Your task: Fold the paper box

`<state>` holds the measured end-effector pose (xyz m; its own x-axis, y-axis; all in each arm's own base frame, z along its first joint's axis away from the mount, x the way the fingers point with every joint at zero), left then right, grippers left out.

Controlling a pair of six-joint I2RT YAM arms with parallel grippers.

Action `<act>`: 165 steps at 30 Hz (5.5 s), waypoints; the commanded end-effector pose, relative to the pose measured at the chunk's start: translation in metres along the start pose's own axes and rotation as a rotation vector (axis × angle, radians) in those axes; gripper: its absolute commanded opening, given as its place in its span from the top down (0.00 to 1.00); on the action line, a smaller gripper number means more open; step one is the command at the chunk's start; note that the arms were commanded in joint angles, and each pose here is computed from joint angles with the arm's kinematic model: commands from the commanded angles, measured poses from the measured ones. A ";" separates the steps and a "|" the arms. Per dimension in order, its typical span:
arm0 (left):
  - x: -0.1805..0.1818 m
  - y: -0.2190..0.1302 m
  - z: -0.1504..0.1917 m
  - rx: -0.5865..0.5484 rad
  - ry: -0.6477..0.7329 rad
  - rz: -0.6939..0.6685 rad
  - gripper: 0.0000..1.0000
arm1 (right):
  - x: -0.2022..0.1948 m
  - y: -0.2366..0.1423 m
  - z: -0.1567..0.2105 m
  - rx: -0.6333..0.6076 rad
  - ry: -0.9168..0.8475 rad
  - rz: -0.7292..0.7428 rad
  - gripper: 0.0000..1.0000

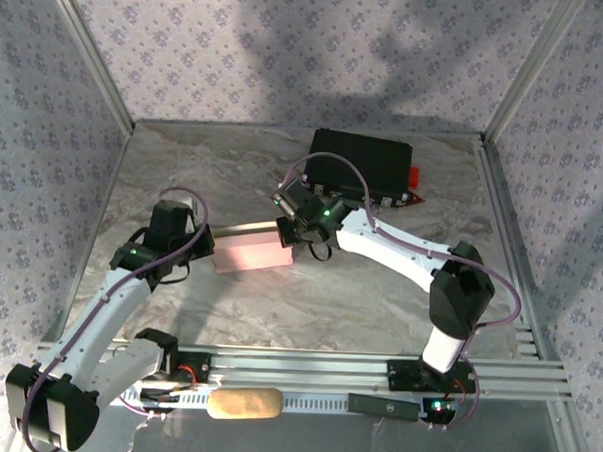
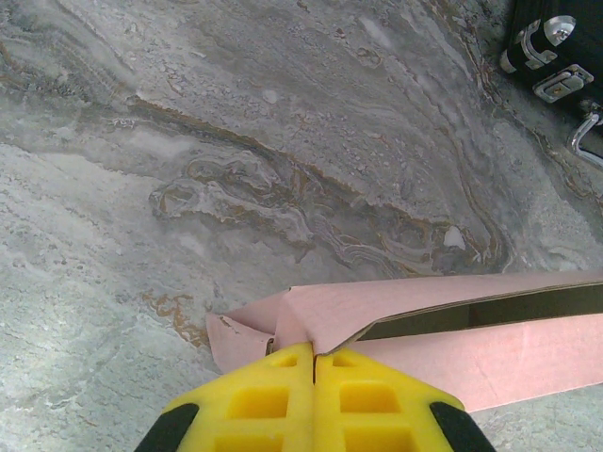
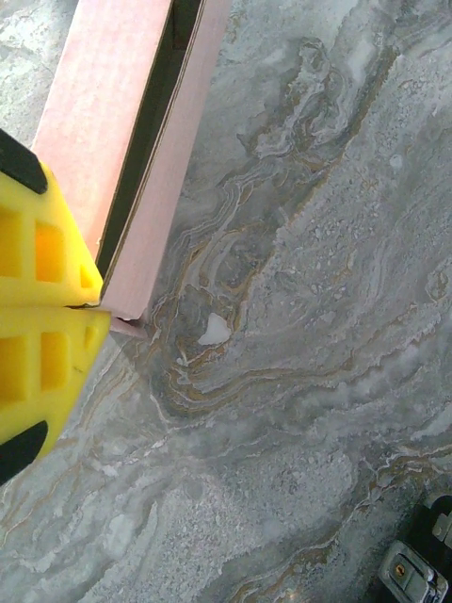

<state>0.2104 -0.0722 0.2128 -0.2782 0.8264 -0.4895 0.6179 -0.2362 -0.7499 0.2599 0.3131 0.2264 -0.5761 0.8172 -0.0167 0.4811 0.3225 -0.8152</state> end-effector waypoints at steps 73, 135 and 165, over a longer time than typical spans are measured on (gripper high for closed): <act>0.050 -0.010 0.023 0.009 -0.136 -0.148 1.00 | 0.005 0.029 0.085 0.025 0.010 0.136 1.00; 0.009 -0.004 0.004 0.073 -1.096 0.209 0.17 | 0.016 0.030 0.077 0.024 -0.028 0.139 1.00; 0.041 0.004 0.021 0.075 -1.171 0.183 0.52 | 0.020 0.031 0.076 0.019 -0.036 0.134 1.00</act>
<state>0.1906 -0.0542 0.1905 -0.6902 -0.1482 -0.7083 0.7004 -0.3827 -0.6024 0.2295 0.3203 0.2050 -0.4931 0.8687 -0.0469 0.6660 0.3423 -0.6628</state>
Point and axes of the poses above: each hand's point on the last joint's axis, 136 mm out from that joint toward the fingers, its own y axis out along the fingers, its own x axis along the line the jaws close on, z = x × y, the point moved 8 cm from there along -y, back along the fingers, and after that the axes turned 13 degrees about -y, right-handed, at the moved point
